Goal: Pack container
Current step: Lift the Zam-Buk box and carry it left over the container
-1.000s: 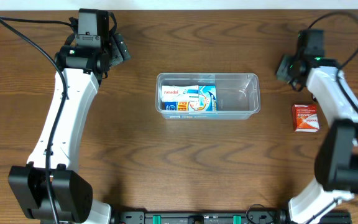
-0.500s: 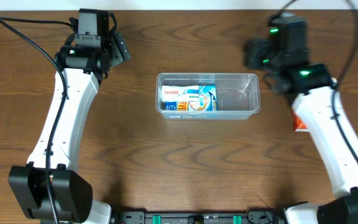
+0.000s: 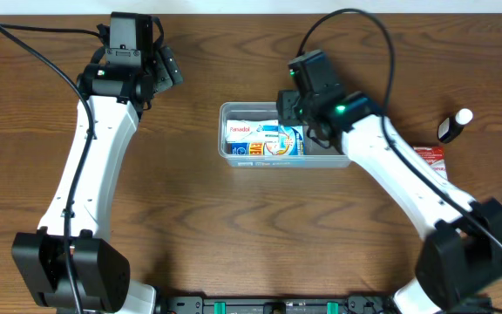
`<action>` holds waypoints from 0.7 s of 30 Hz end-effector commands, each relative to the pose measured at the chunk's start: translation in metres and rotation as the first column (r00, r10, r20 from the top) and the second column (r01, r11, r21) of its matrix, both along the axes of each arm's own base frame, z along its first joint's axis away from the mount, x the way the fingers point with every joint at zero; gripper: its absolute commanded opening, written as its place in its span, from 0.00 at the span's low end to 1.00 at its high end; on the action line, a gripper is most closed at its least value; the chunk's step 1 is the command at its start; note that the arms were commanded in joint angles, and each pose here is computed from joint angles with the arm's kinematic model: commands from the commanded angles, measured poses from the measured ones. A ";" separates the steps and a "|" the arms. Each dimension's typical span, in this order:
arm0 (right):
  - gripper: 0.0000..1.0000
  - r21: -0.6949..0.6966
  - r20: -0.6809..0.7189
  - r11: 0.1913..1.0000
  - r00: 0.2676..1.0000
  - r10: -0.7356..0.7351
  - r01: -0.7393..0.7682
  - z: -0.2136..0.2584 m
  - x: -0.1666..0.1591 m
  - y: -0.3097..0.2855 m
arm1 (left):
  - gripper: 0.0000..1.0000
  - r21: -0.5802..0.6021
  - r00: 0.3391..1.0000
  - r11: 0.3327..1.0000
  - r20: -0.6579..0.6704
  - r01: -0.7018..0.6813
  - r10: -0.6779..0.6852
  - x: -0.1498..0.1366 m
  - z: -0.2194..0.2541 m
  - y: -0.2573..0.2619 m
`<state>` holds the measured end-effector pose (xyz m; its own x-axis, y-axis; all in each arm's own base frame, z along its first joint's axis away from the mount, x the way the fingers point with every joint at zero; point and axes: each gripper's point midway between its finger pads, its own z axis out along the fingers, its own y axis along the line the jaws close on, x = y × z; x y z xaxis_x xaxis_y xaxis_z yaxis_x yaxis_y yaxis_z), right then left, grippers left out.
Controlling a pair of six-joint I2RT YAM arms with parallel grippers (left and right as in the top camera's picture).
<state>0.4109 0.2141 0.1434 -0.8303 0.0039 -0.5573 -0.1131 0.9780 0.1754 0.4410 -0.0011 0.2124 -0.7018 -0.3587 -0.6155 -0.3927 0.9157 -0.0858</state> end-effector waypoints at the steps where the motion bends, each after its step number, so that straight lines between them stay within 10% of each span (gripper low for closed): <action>1: 0.55 -0.021 -0.036 0.999 0.999 -0.027 0.026 -0.019 0.000 0.002 | 0.98 0.019 1.000 1.000 0.009 0.006 -0.007 0.001 0.006 0.002; 21: 0.56 -0.032 -0.081 0.999 0.996 -0.046 0.044 -0.034 -0.005 0.003 | 0.98 0.019 1.000 1.000 0.009 0.006 -0.007 0.001 0.006 0.002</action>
<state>0.4073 0.2148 0.1080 -0.8753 0.0169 -0.4833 -0.0673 0.9854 0.1563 0.4410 -0.0012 0.2124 -0.7019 -0.3587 -0.6154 -0.3925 0.9157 -0.0860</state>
